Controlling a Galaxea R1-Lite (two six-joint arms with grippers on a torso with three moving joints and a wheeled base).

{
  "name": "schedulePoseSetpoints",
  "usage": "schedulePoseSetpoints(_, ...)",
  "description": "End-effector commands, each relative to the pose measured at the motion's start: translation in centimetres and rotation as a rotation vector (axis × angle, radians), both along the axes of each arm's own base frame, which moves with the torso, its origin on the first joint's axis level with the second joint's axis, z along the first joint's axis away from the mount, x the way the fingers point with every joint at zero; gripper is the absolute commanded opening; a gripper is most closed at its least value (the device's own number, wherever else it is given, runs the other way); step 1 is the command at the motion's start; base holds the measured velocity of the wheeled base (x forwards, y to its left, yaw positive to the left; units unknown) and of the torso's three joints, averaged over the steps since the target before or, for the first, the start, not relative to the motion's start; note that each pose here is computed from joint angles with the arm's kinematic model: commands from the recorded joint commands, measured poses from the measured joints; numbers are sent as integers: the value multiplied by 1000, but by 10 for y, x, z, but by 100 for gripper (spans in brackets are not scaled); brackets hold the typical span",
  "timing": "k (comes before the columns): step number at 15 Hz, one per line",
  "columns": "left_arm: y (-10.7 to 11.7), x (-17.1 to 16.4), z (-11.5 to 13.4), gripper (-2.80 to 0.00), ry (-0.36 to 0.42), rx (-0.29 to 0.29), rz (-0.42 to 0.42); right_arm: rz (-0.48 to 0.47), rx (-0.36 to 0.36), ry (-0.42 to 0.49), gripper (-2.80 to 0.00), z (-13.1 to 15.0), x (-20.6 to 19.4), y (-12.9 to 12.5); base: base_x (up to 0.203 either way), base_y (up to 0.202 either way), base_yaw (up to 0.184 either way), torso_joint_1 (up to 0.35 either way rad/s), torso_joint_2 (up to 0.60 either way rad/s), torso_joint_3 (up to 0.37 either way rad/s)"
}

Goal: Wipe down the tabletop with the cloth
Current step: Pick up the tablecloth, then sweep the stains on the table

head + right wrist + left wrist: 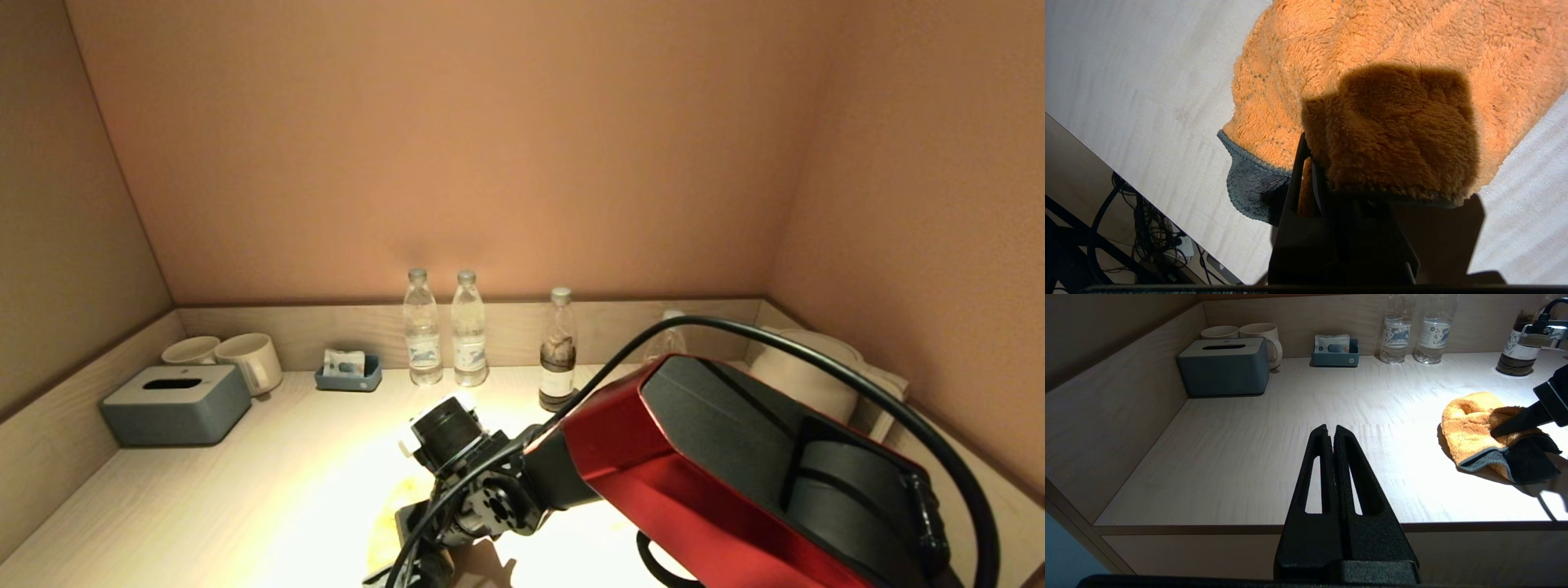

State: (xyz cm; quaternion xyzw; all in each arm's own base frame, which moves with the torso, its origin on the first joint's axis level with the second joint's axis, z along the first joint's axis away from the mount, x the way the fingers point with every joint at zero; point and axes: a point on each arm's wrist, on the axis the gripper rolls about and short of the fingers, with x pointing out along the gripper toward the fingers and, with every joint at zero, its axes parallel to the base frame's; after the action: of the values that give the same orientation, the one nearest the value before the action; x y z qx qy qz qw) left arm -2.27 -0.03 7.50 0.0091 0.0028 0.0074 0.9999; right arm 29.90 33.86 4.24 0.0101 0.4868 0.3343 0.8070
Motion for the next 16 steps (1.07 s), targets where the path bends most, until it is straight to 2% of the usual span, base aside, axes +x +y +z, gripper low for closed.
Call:
schedulePoseSetpoints(1,0,0,0,-280,1,0,0,-2,8,-5,-280,5,-1,-1,0,0,0,0,0,0)
schedulePoseSetpoints(5,0,0,0,-280,1,0,0,-7,27,-22,-280,21,-3,-5,0,0,0,0,0,0)
schedulePoseSetpoints(7,0,0,0,-280,1,0,0,-22,51,-51,-280,45,-5,-13,0,0,0,0,0,0)
schedulePoseSetpoints(10,0,0,0,-280,1,0,0,-61,121,-123,-280,100,-13,-40,0,0,0,0,0,0)
schedulePoseSetpoints(12,0,0,0,-280,1,0,0,-87,117,-128,-280,106,-13,-52,0,0,0,0,0,0)
schedulePoseSetpoints(13,0,0,0,-280,1,0,0,-107,130,-150,-280,119,-15,-63,0,0,0,0,0,0)
schedulePoseSetpoints(15,0,0,0,-280,1,0,0,-164,193,-242,-280,167,-32,-98,0,0,0,0,0,0)
schedulePoseSetpoints(16,0,0,0,-280,1,0,0,-197,206,-272,-280,180,-40,-117,0,0,0,0,0,0)
